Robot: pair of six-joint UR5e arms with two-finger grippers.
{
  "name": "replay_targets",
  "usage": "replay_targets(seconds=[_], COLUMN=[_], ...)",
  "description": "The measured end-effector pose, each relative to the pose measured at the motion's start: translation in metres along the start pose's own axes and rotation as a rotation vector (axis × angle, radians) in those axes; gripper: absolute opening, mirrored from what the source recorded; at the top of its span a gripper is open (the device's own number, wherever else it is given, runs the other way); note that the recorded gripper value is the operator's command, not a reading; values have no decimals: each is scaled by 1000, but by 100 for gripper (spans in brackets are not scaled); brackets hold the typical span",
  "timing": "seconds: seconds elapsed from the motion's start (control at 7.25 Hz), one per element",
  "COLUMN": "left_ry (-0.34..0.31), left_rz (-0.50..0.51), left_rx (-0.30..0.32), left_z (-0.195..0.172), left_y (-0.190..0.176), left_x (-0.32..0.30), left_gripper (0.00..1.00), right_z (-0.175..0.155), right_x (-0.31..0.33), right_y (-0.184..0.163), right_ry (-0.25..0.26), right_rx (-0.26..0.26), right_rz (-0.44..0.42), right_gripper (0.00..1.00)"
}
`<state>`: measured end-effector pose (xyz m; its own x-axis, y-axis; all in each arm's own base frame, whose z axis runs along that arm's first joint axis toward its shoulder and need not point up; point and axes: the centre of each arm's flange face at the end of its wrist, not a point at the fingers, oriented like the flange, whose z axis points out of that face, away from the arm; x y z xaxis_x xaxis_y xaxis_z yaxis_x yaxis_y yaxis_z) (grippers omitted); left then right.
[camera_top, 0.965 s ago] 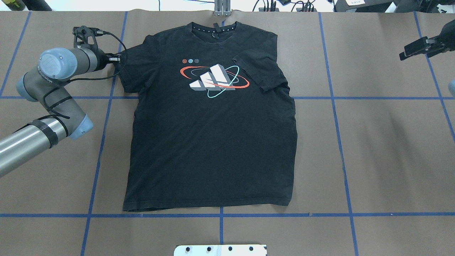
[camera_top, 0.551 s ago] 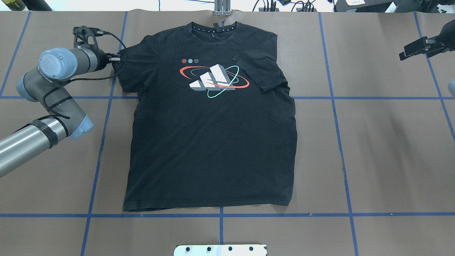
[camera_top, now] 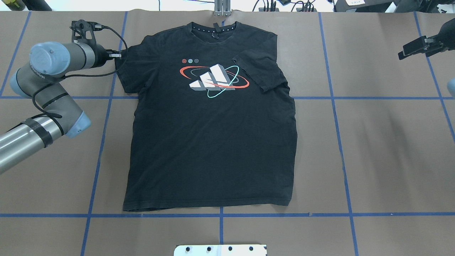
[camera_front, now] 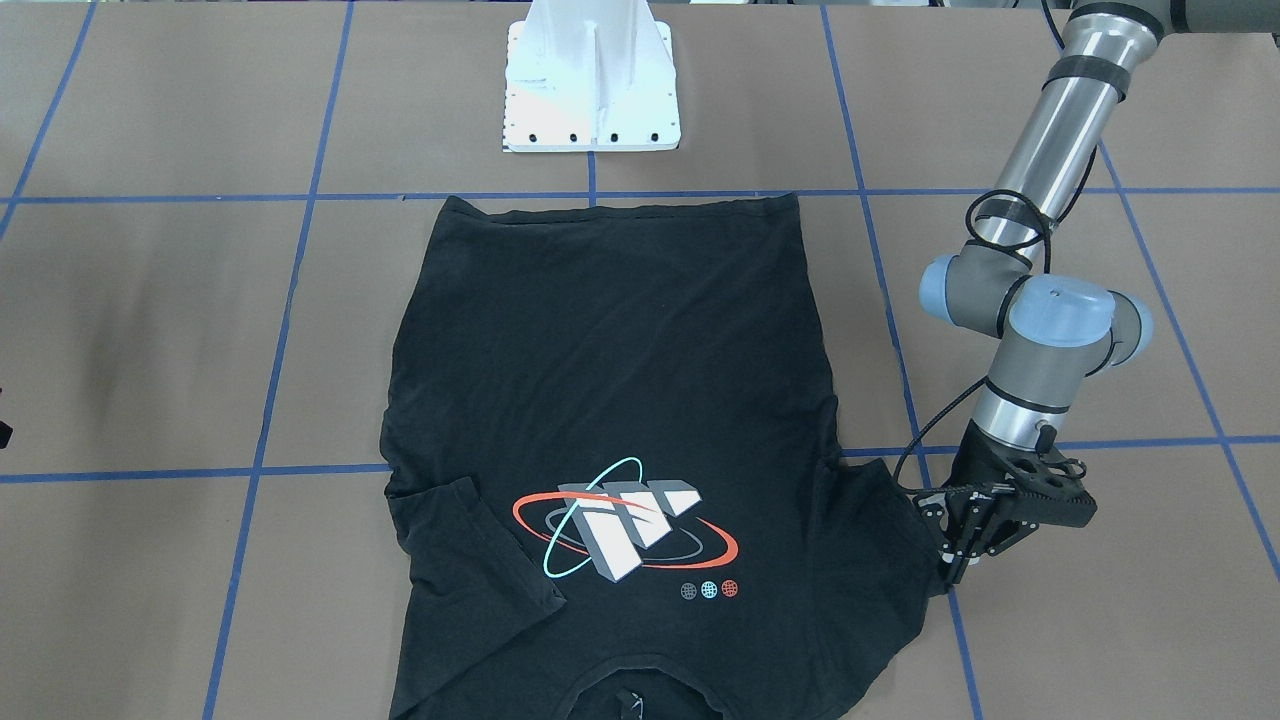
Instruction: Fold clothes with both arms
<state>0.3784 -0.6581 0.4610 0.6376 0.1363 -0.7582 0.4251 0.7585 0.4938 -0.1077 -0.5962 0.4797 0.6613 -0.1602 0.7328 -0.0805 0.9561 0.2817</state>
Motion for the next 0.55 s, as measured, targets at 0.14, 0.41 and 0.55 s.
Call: replay_targets(seconds=[0.14,0.41,0.55], left_ry=[-17,-79,-110], left_rz=[-7,-52,-90], left_rx=[-14,-54,-75], left_z=[-9,-26,-29], left_y=[-13,-48,-64], left_x=[16,70,101], left_gripper=[0,0,0], right_z=[0,-1,-1], right_x=[-1,-2,-2], right_y=[-1,-2,-2], right_ry=[-1,-1,-1], right_rx=[1,2,2], right_rz=[-1,-1,-1], right_gripper=[100,100,100])
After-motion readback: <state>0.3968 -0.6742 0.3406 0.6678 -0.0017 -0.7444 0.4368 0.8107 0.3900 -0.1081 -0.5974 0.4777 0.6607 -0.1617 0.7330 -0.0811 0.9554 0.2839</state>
